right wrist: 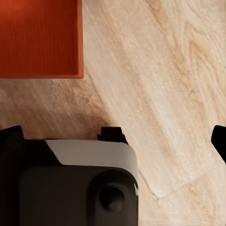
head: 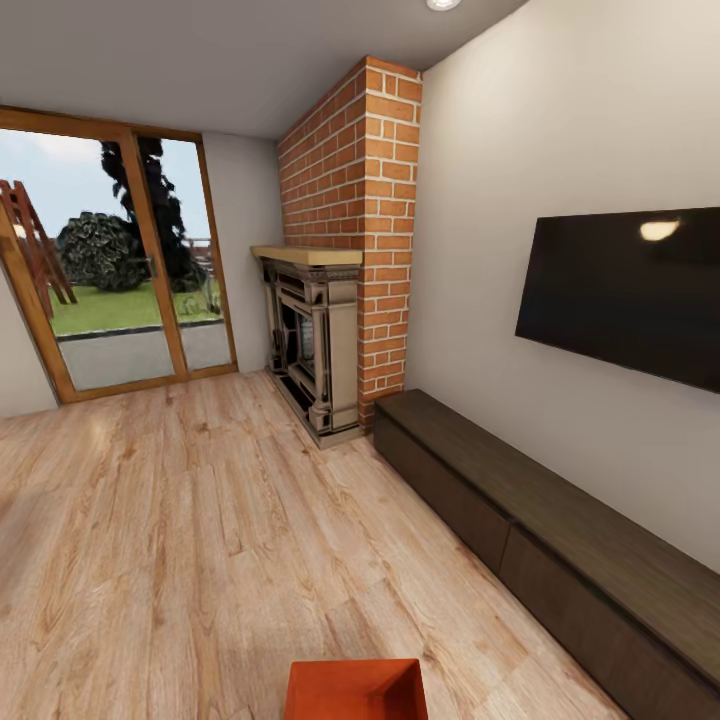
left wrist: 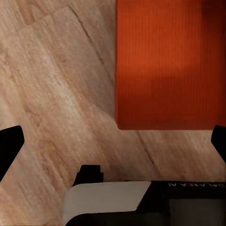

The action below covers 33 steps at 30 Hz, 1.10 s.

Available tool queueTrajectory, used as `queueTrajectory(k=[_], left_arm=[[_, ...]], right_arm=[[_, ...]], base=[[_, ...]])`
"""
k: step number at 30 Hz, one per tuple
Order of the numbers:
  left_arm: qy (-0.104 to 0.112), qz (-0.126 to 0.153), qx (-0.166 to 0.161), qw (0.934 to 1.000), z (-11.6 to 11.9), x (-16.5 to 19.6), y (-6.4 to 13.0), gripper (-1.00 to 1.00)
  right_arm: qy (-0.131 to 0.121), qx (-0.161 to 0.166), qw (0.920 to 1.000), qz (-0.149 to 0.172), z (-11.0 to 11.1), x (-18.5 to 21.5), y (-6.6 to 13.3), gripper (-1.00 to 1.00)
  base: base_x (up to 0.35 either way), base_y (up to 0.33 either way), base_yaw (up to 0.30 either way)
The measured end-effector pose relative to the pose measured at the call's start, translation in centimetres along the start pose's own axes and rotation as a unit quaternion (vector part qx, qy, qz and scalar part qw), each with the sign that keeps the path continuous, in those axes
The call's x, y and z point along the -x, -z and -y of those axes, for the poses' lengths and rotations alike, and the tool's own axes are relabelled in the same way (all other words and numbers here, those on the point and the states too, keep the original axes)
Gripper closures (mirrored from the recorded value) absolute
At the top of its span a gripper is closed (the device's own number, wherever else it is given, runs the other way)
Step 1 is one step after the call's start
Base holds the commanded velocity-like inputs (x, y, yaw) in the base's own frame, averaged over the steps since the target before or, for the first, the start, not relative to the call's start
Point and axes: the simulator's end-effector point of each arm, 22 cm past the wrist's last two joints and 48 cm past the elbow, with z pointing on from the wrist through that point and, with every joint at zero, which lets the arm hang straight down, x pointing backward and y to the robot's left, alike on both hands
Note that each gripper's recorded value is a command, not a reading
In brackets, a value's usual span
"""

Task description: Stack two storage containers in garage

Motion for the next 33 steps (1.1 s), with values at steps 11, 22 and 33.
queueTrajectory(k=[11, 22, 33], left_arm=[[0.001, 0.007, -0.002, 1.0, 0.2, 3.5, 0.3, -1.0], [-0.012, -0.068, -0.005, 0.9976, 1.0, 1.2, -0.3, -1.0], [-0.019, -0.036, -0.022, 0.9989, 3.9, 6.2, -0.2, -1.0]], right_arm=[[-0.005, 0.019, 0.9984, 0.052, -2.0, 8.7, 0.5, -1.0], [-0.008, 0.035, 0.9954, 0.089, -5.0, 16.0, 1.9, -1.0], [-0.01, 0.031, 0.9904, 0.134, -4.3, 22.9, 3.3, -1.0]], base=[[0.0, 0.0, 0.0], [0.0, 0.0, 0.0], [0.0, 0.0, 0.0]])
